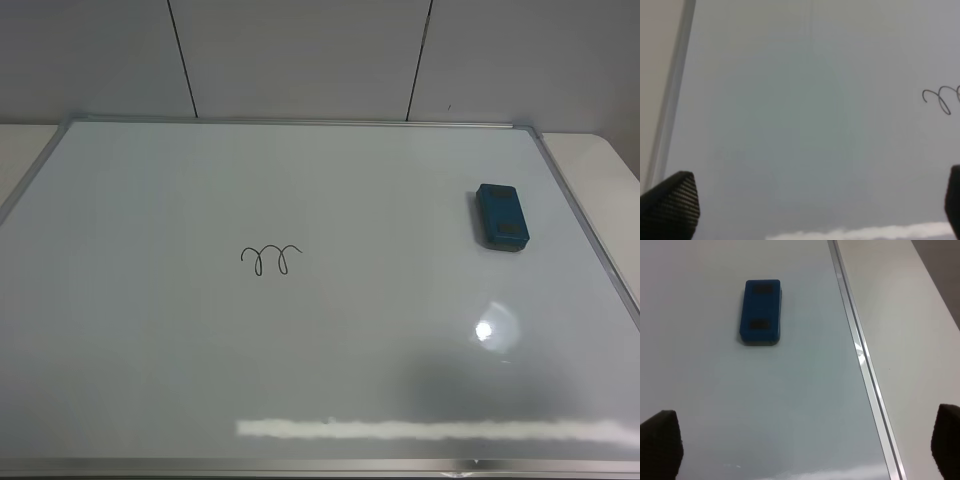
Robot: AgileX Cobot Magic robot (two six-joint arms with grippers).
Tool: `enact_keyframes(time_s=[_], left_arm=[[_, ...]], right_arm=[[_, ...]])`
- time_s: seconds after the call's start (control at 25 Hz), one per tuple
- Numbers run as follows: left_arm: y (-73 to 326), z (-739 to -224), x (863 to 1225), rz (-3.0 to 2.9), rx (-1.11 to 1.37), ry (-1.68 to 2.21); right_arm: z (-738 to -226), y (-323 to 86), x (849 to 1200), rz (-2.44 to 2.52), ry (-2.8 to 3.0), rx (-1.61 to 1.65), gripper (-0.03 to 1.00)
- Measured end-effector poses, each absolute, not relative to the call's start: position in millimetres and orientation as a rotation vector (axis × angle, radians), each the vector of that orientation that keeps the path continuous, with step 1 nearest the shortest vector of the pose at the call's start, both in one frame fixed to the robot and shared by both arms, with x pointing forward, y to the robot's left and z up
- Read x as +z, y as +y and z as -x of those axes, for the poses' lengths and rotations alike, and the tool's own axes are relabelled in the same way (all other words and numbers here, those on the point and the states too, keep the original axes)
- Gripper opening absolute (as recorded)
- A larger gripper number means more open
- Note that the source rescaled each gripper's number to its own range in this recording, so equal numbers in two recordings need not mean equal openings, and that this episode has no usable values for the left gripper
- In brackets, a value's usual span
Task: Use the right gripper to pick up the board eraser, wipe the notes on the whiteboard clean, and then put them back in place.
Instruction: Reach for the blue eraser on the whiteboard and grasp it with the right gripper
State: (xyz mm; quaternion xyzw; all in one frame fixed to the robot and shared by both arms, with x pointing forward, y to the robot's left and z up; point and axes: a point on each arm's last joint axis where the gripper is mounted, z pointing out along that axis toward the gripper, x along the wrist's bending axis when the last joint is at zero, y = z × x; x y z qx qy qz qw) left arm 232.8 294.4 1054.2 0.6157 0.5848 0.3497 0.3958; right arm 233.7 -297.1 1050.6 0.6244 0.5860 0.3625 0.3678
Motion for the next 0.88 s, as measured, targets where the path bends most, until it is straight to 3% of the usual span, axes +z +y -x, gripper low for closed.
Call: enact_keyframes(time_s=[0.88], left_arm=[[294.4, -232.8, 1054.2, -1.561, 0.886, 1.482]], right_arm=[[-242.0, -296.2, 1058.4, -1.655, 1.527, 0.931, 1.0]])
